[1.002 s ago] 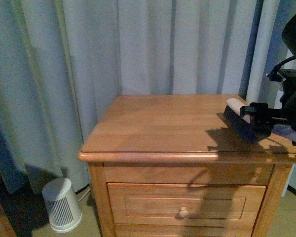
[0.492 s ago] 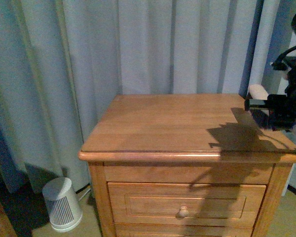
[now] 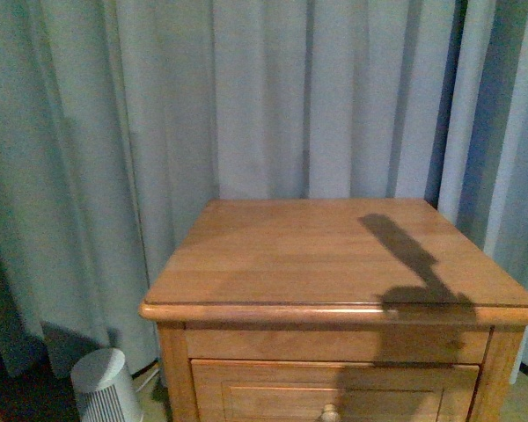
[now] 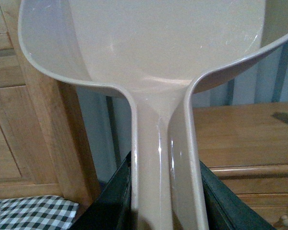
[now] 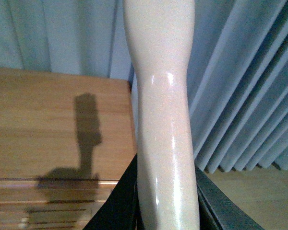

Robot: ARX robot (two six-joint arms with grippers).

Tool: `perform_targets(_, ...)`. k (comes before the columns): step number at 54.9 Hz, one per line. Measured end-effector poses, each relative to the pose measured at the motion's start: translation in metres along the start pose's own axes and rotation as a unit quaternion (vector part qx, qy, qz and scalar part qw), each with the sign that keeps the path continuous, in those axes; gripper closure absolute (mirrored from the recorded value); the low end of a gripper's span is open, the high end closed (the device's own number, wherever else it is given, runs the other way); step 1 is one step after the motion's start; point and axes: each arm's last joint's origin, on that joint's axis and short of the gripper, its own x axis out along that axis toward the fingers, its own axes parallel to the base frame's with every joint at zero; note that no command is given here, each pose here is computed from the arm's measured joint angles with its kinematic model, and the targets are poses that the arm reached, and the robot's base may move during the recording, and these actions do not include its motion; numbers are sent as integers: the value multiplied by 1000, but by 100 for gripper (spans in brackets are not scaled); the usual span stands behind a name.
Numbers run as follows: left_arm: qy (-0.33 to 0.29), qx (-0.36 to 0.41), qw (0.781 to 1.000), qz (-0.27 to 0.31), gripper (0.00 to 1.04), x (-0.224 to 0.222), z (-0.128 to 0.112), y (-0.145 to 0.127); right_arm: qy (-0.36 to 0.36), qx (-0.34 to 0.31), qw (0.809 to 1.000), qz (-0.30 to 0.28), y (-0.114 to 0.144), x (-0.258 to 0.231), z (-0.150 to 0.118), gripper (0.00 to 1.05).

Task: Clean up trash

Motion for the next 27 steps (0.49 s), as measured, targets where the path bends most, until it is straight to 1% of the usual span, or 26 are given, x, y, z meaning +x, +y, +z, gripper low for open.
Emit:
perform_targets(12,0,0,1000,0,77,0,0,0,-39,2,999,-31,-22,-55,-8,85)
perform_targets(21,0,0,1000,0,77,0,0,0,-62,8,997,-46,-29,-78,-17,85)
perform_targets(27,0,0,1000,0,77,0,0,0,-53,4,997,-51,-32,-83,-32,85)
